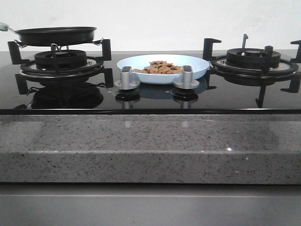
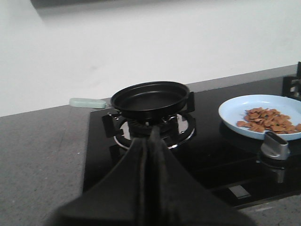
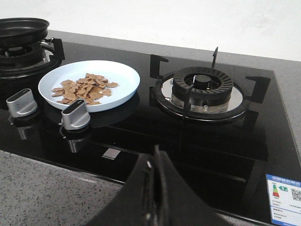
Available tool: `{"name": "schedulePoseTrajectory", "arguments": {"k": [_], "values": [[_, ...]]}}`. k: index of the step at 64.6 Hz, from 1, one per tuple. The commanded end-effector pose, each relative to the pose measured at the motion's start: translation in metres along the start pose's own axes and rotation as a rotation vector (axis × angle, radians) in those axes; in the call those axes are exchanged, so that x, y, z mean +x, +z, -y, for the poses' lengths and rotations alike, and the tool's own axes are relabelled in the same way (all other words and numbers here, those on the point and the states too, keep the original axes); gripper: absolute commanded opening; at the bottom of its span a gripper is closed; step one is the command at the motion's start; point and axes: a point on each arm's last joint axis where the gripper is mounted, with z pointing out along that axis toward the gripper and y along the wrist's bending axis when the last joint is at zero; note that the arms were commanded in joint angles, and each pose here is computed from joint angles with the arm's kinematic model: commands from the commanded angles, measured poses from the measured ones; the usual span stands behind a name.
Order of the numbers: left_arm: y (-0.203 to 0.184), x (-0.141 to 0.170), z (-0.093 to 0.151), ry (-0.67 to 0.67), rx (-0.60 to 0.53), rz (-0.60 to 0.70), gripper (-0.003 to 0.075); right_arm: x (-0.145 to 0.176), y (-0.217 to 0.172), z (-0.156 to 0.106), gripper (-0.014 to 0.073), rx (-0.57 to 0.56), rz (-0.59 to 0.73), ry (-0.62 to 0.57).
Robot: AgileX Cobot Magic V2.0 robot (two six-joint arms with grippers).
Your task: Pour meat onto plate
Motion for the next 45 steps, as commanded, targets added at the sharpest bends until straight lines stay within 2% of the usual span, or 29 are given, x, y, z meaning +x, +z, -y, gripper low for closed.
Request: {"name": "schedulePoseTrajectory", "arguments": {"k": [1, 14, 23, 32, 45], "values": [[-0.008, -0.002, -0.003, -0.017, -0.064, 0.101, -0.0020, -0.016, -0.002, 0.001, -0.0069, 0.016, 0.108, -0.018], [-0.020, 0.041, -0.004, -0.075, -0.244, 0.110, -0.0020, -0.016, -0.002, 0.001, -0.0069, 0.016, 0.108, -0.018], [-0.011, 0.071, -0.007, -0.098, -0.320, 0.050, -0.0020, -0.016, -0.002, 0.001, -0.0069, 0.016, 0.108, -0.018], [-0.005, 0.096, -0.007, -0.097, -0.333, 0.081, -0.0020, -0.016, -0.002, 0.001, -0.0069, 0.016, 0.107, -0.018], [-0.004, 0.096, -0.003, -0.099, -0.268, 0.070, -0.0020, -0.016, -0.002, 0.001, -0.0069, 0.016, 0.107, -0.018]]}}
